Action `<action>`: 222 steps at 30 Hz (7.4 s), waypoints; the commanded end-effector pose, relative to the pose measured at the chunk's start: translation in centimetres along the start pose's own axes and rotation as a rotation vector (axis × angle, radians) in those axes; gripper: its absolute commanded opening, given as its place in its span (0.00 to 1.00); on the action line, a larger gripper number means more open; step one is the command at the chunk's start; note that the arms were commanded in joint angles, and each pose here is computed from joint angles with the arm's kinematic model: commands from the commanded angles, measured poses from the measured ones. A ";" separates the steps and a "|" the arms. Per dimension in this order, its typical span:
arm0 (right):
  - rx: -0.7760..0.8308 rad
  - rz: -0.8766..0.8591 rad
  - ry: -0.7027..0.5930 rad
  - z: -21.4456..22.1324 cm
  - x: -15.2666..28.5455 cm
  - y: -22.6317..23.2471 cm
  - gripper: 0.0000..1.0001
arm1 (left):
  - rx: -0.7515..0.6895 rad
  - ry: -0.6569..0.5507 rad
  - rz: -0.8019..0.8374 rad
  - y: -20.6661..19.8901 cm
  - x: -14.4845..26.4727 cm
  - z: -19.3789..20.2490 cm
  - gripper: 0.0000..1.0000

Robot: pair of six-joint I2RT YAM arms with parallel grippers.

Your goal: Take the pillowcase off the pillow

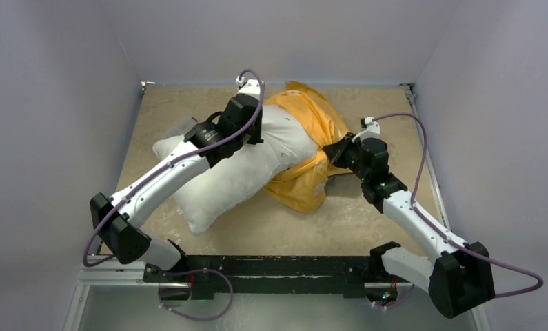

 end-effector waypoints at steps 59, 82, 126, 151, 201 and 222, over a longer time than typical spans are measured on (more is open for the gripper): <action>0.243 -0.170 -0.197 -10.7 1.8 1.6 0.89 | 0.028 -0.127 0.086 2.0 6.7 0.9 0.79; 0.336 -0.196 -0.046 -8.2 -6.6 7.5 0.99 | 0.296 0.262 0.328 3.2 -3.8 12.7 0.42; 0.235 0.375 -0.356 -17.9 -3.6 3.0 0.00 | -0.135 -0.187 0.011 5.7 8.7 -0.1 0.00; 0.229 0.047 -0.579 -21.4 6.1 4.8 0.09 | -0.060 -0.501 -0.386 13.6 12.0 -2.5 0.00; 0.158 0.447 -0.384 -16.3 -3.8 2.7 0.00 | -0.030 -0.725 -0.045 12.8 16.6 -0.5 0.00; 0.111 0.419 -0.681 -26.8 6.6 -0.9 0.00 | 0.161 -0.886 -0.189 16.5 20.1 -1.3 0.00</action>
Point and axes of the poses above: each gripper's point midway between its finger pads, its own x axis back along the fingers, its own y axis along the line the jaws close on, z = x × y, the point moved 3 cm from there along x, back along the fingers, and after that the axes turned 2 degrees about x, right-handed, at the moved point
